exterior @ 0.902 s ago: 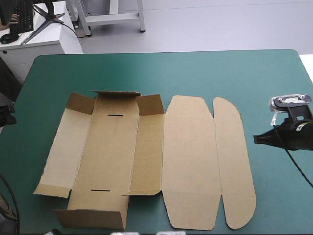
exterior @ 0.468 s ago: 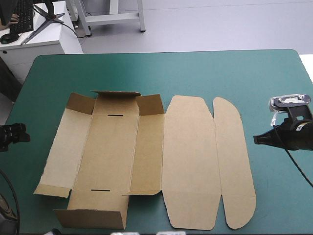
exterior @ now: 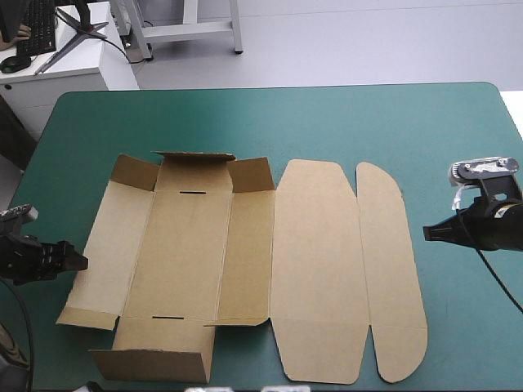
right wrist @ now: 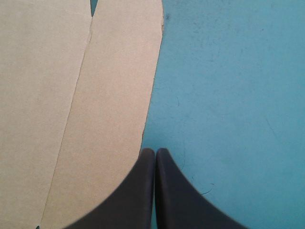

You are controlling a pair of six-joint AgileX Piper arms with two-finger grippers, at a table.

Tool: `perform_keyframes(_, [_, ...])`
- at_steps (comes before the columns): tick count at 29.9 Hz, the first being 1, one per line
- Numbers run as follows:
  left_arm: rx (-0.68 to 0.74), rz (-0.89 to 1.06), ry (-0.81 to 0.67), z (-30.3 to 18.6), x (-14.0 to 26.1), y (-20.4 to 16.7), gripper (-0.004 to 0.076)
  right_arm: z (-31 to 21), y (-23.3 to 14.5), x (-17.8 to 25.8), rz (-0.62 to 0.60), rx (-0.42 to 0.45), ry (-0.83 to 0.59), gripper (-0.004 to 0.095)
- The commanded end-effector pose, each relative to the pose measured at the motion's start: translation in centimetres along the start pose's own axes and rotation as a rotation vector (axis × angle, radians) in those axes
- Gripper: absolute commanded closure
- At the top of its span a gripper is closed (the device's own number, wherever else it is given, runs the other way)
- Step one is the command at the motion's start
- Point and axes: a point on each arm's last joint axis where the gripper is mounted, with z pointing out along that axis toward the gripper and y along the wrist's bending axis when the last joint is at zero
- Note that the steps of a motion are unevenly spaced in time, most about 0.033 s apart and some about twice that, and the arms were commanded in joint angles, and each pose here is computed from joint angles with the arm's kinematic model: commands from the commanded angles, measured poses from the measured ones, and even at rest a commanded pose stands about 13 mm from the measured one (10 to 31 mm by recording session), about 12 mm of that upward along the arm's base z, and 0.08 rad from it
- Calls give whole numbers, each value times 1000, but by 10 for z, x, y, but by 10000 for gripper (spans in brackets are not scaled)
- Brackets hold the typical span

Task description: Fold the box

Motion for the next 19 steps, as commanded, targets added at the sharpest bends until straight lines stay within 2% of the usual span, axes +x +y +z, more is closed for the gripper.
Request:
perform_keyframes(1, [64,21,-46,-12,-2,-13,189,-10,0,-7,-5,13,-79,923])
perform_keyframes(6, [73,31,-37,-10,-3,-17,189,-10,0,-7,-5,13,-79,923])
perform_keyframes(14, [98,136,30,15,-9,-42,189,-10,0,-7,-5,13,-79,923])
perform_keyframes(19, [137,132,42,26,-15,-52,189,-10,0,-6,-4,6,-65,923])
